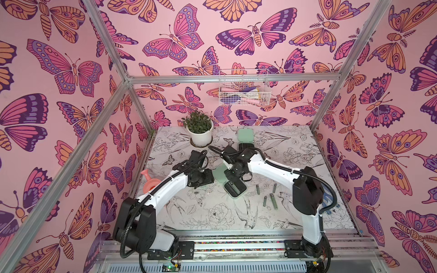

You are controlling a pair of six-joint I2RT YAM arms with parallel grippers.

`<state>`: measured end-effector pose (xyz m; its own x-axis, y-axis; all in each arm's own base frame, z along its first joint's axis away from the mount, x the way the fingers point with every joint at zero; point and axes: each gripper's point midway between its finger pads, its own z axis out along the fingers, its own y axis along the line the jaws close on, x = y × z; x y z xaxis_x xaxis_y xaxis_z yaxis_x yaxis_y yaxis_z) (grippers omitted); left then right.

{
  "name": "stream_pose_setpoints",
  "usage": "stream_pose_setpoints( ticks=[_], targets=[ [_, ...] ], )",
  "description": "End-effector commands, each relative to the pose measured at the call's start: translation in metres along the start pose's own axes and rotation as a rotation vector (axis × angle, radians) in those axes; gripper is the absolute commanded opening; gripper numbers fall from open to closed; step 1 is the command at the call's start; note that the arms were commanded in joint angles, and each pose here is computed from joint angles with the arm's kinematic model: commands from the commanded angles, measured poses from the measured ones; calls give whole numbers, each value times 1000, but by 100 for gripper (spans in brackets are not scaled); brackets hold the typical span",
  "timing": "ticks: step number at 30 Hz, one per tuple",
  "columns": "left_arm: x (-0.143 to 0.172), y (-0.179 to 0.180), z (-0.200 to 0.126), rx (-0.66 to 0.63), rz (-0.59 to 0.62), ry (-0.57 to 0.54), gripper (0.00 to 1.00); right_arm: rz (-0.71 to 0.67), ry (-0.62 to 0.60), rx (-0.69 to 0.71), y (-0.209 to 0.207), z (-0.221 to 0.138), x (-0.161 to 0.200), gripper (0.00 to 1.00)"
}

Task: Organize nail clipper sets
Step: Place the nail clipper in the storage box, then pick up the nail clipper from the center of the board.

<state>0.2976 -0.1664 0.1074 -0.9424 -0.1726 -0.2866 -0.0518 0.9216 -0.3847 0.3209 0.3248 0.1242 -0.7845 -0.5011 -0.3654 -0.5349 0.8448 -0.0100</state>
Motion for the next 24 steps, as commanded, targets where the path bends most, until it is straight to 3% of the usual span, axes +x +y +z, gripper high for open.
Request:
stream_pose_setpoints(
  ticks=[1,8,12,17,24],
  targets=[
    [2,-4,-7,-17,25,-4,62,105,-14,95,-37,-31,16,17],
    [10,-4,4,-24,33,28,64,274,43,192,-98,-56,93,28],
    [7,-7,7,-15,30,18,65,455,33,214,-134,-63,126,35],
    [0,-14,9,15,32,0,65,681,54,172,-163,-34,151,40],
    [0,-15,15,19,41,19,65,767,87,200,-176,19,157,43]
  ],
)
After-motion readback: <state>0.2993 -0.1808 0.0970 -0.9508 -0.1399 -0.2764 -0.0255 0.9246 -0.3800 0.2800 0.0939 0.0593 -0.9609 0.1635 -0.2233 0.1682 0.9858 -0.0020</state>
